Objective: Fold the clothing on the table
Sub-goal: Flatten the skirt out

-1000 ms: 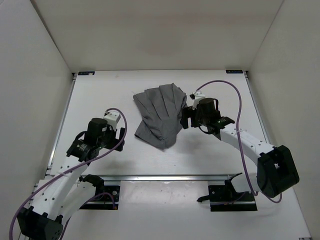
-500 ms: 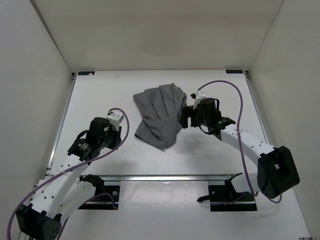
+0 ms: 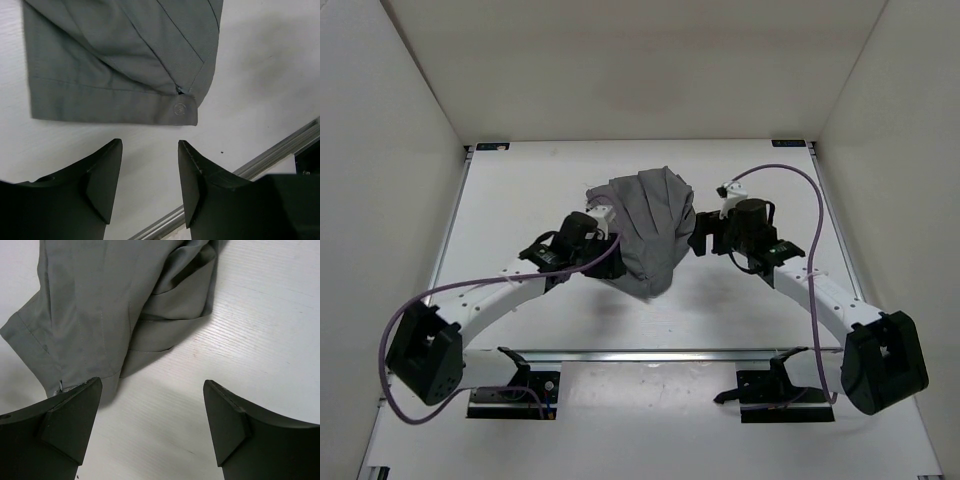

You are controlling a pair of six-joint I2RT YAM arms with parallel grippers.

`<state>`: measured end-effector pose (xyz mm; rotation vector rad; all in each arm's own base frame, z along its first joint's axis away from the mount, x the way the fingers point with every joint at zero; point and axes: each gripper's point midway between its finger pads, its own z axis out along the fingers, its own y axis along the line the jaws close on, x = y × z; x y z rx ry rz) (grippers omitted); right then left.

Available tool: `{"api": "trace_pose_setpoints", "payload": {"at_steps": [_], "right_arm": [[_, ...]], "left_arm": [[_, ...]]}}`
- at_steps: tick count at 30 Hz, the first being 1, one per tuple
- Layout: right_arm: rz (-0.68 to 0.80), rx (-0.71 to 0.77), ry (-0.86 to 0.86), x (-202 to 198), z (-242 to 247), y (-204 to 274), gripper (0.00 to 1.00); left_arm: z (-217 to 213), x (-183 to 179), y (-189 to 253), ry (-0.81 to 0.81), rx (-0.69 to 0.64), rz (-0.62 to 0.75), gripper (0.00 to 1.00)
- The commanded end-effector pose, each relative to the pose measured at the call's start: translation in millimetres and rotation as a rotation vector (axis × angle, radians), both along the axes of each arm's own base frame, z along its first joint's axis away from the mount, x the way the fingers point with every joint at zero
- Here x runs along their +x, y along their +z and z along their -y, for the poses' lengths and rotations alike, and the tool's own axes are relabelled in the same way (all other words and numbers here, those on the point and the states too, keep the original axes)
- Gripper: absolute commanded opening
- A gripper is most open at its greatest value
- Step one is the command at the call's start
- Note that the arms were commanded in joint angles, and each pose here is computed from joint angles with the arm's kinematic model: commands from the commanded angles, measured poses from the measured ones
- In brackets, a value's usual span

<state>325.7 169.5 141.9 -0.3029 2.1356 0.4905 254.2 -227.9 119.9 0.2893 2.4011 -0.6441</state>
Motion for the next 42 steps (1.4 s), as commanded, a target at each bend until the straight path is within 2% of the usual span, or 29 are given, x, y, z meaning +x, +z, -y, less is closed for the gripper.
{"api": "trace_pose_setpoints", "payload": {"at_steps": [1,4,16,20,26,29,33,34,35,36,37,40,42], "right_arm": [[0.067,0.048,-0.024,6,8,19,0.8],[0.068,0.068,-0.028,5,12,20,0.8],[0.09,0.107,-0.006,1,16,27,0.8],[0.084,0.11,-0.02,0,24,23,0.8],[0.139,0.134,-0.021,2,27,39,0.8],[0.154,0.148,-0.02,2,28,44,0.8],[0.143,0.149,-0.023,1,29,40,0.8],[0.137,0.146,-0.017,1,27,38,0.81],[0.145,0.148,-0.018,1,28,41,0.8],[0.153,0.151,-0.017,1,28,43,0.8],[0.149,0.15,-0.024,1,29,42,0.8],[0.14,0.148,-0.026,0,32,38,0.8],[0.131,0.152,-0.032,-1,33,32,0.81]], "left_arm": [[32,12,15,0.049,-0.102,0.017,0.59],[48,15,7,0.061,-0.135,-0.005,0.64],[105,15,-32,0.024,-0.088,-0.078,0.65],[102,15,-60,0.036,0.006,-0.124,0.64],[83,12,-73,0.068,0.087,-0.141,0.63],[86,11,-74,0.058,0.08,-0.142,0.52],[96,9,-79,0.034,0.07,-0.163,0.48],[97,9,-83,0.025,0.081,-0.168,0.43],[101,8,-83,0.02,0.077,-0.168,0.34],[102,8,-84,0.013,0.079,-0.18,0.12],[103,8,-83,0.008,0.076,-0.177,0.0],[97,12,-73,0.006,0.085,-0.16,0.0],[95,26,-38,0.014,0.048,-0.096,0.0]]}}
